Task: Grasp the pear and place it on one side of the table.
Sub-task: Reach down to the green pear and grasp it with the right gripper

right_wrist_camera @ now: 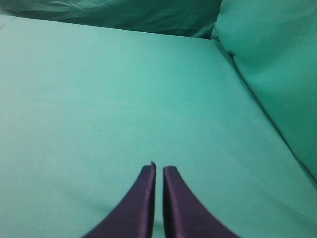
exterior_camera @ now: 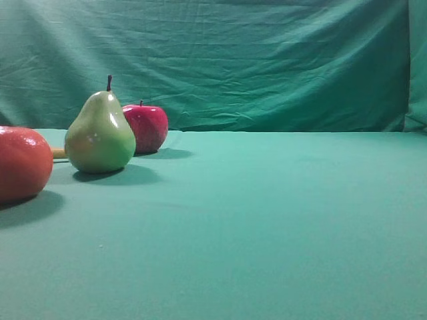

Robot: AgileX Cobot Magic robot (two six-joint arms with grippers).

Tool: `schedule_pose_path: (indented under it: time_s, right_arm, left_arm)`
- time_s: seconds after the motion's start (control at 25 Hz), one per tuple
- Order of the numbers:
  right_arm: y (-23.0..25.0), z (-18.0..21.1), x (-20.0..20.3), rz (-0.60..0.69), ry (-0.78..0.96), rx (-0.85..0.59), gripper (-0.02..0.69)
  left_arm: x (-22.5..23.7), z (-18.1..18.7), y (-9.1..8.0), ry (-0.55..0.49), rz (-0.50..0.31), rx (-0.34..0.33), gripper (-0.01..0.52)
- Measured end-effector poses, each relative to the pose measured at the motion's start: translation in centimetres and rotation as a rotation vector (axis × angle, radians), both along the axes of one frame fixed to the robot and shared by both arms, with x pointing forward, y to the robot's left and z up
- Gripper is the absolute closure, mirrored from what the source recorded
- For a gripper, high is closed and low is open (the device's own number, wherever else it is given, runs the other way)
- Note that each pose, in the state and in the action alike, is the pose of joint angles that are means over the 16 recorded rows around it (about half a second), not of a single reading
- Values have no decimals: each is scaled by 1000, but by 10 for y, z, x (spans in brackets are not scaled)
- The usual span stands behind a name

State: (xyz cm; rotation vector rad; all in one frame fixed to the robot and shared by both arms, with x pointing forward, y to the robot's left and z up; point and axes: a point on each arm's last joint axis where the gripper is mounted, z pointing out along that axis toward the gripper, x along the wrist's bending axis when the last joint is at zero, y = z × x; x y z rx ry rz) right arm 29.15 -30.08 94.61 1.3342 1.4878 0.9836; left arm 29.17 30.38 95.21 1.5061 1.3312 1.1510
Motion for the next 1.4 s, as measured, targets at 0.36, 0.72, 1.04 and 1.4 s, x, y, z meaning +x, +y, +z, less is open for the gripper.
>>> schedule_pose_path:
  time_s: [0.36,0.72,1.04,1.4]
  right_arm:
    - [0,0,0,0,0,0,660]
    - [1,4,1,3,-40,34,660]
    - [5,21,4,22,-208,155,660]
    - [7,53,16,18,-236,264,665]
  left_arm:
    - [0,0,0,0,0,0,514]
    - [0,0,0,0,0,0,514]
    - [0,0,0,0,0,0,514]
    - [0,0,0,0,0,0,514]
